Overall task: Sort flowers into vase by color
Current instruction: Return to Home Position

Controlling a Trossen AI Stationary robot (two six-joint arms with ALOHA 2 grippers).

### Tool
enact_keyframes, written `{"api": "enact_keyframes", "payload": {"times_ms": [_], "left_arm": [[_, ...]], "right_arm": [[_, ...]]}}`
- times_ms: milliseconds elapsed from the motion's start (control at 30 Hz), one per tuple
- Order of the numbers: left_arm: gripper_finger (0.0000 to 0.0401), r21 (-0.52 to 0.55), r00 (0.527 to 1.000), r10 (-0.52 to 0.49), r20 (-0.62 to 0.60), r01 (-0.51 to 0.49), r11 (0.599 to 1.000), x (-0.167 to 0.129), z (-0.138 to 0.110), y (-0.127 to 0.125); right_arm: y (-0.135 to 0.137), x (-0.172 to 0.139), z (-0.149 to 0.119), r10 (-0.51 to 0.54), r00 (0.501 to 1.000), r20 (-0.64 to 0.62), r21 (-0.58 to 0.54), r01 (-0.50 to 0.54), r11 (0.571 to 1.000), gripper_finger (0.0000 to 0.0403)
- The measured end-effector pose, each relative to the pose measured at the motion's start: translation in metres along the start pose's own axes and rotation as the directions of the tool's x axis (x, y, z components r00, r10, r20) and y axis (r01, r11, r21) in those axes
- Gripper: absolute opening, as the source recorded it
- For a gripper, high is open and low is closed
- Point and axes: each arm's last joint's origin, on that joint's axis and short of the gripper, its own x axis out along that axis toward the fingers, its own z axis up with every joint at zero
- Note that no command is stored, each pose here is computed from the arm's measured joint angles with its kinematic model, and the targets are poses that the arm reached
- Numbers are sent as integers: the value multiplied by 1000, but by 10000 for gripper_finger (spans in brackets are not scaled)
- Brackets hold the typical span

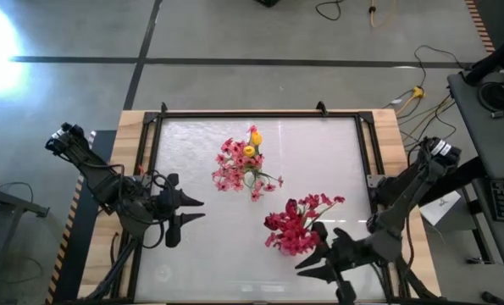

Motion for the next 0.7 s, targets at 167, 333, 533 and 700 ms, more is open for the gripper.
{"api": "enact_keyframes", "payload": {"times_ms": [167, 333, 533, 700], "left_arm": [[122, -10, 1000, 0, 1, 0, 1000, 0, 0, 0], [122, -13, 1000, -1, 1, 1, 1000, 0, 0, 0], [122, -38, 999, -38, 2, 38, 999, 0, 2, -2], [122, -81, 996, -78, 38, 81, 993, 0, 7, -6]], "right_arm": [[-5, -15, 8, 16, 999, 29, 22, -17, 1000, 52], [-7, -30, 35, 86, 992, 94, 22, -89, 996, 52], [-9, -42, 61, 115, 980, 160, 37, -122, 992, 52], [-10, -44, 77, 107, 973, 203, -16, -106, 994, 52]]}}
